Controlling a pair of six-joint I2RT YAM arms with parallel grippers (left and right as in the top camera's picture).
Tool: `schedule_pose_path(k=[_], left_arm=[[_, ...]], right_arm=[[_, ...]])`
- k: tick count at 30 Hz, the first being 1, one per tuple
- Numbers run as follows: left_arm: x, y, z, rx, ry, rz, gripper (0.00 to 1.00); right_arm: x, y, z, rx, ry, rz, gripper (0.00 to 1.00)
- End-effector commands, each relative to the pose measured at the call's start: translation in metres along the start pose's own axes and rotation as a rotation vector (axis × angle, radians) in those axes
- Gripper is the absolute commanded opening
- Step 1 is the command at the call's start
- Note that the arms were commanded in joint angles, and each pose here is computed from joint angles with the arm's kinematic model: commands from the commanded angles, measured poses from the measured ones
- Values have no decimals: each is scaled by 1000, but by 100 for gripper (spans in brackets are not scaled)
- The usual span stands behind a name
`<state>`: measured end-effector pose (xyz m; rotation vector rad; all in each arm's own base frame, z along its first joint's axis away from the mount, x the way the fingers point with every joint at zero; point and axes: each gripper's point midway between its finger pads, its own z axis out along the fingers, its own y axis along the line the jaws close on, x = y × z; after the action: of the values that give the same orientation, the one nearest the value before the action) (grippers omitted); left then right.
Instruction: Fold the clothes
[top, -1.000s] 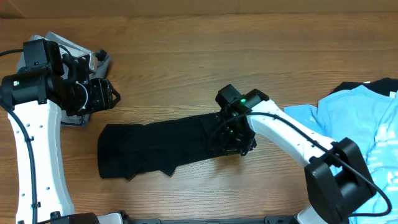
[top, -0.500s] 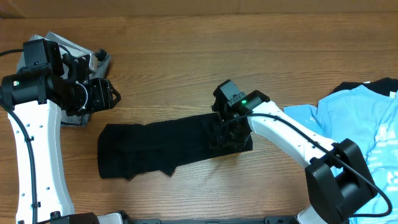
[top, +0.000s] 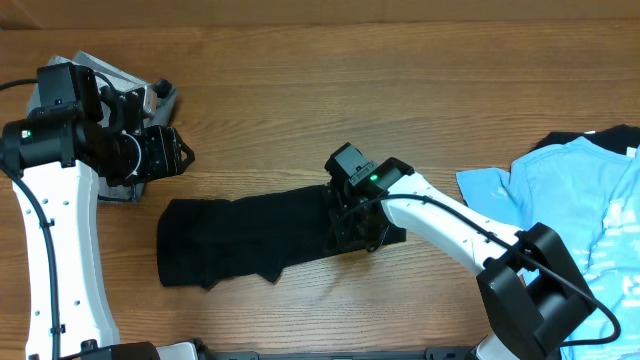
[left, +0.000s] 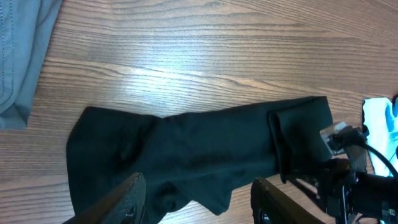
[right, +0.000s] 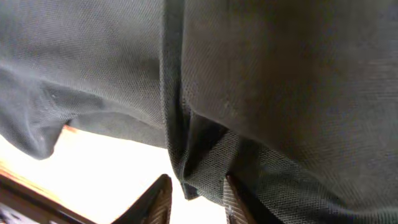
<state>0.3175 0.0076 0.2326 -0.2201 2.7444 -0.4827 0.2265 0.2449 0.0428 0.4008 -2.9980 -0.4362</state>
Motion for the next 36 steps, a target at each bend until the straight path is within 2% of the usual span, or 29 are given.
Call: schedule_pose_path(k=[1,2,11,15,17,23,26,27,28,30,32,36], left_arm=[[-2,-5,-7,2,-22,39,57],[-2,-5,-7,2,-21,39,57],[2,-5,-7,2,-5,49,57],[1,-5,-7,2,-10,50,57],[1,-5,-7,2,-9,50,57],[1,-5,-7,2,-10,53,57],[1,-5,-7,2,-9,53,57],[1,-5,-7,2,-8,53,58],[1,-5,-7,3,-8,53,58],[1,-5,-7,3,-8,52,57],[1,-5,-7,3,-7,52,57],[2,-5,-7,2,-4,51,57]], right_arm=[[0,-9,3,38,1,55,9],[1,-9,3,39,2,55,4],[9,-11,-8,65,42,68,4],[2,-8,-8,56,14,60,38],[-3,-6,-8,47,-8,69,47],[-15,-16,-1,91,-70,192,47],[-15,-19,5,106,-60,227,45],[-15,-20,6,110,-56,231,41],[-14,-21,8,112,-51,233,35],[-12,-21,10,112,-36,235,15],[-7,-22,9,118,-13,244,4],[2,-22,-5,146,27,251,4]])
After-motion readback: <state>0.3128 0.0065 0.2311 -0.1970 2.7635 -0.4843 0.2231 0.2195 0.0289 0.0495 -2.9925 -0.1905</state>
